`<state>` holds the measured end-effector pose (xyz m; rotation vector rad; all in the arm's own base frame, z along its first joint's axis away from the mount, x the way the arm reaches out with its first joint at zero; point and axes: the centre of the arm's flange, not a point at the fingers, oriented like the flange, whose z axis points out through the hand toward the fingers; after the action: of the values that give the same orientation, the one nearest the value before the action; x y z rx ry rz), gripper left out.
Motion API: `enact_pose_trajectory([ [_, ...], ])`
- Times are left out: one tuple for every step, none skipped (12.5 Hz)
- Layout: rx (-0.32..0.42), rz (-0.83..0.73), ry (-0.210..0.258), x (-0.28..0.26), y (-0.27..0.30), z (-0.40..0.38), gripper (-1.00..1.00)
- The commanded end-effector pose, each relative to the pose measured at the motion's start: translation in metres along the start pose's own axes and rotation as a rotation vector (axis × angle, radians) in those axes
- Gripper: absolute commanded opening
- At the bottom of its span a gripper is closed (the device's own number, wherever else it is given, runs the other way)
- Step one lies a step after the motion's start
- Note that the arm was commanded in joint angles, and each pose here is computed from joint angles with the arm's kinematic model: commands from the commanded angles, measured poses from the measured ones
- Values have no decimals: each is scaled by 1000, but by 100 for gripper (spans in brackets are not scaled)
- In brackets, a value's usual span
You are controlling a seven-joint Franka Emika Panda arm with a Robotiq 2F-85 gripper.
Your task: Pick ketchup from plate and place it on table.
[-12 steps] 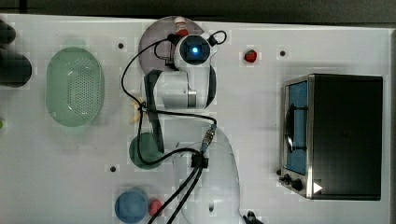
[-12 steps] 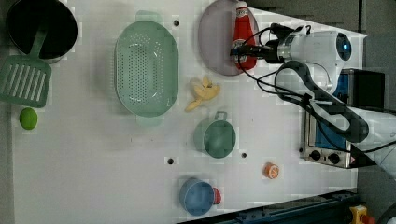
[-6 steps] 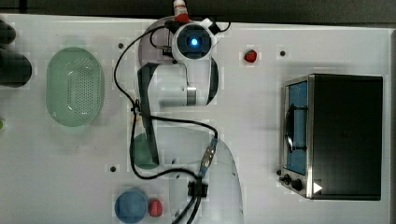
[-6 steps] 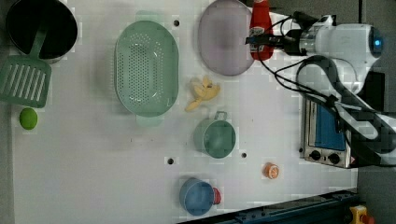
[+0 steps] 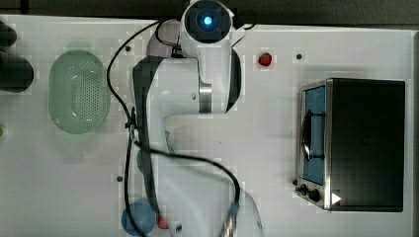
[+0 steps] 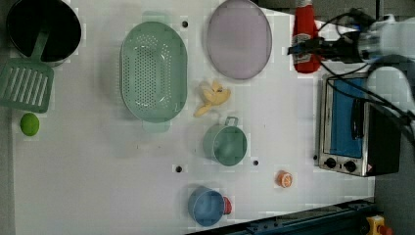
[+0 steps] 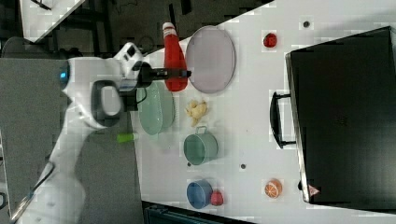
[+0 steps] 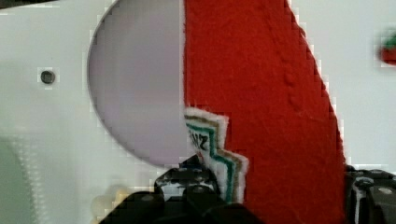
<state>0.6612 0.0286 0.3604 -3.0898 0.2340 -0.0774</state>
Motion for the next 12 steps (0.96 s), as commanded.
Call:
enact_pose_trajectory([
  [-8,159,36,-12,18,-63,27],
  [-17,187,23,-22,25,-72,27],
  [-29,205,1,-36,33,-76,27],
  [-39,217,-15,-51,42,-75,26],
  [-47,231,-29,-66,52,-72,27],
  [-55,243,-49,-82,61,-65,27],
  [-63,253,-70,-97,68,-57,27],
  [-69,261,-89,-112,74,-47,27],
  [-73,269,-106,-124,80,-34,27],
  [-73,274,-112,-133,83,-19,26],
  [-71,276,-106,-140,85,-2,27],
  [-67,276,-94,-147,87,18,27],
])
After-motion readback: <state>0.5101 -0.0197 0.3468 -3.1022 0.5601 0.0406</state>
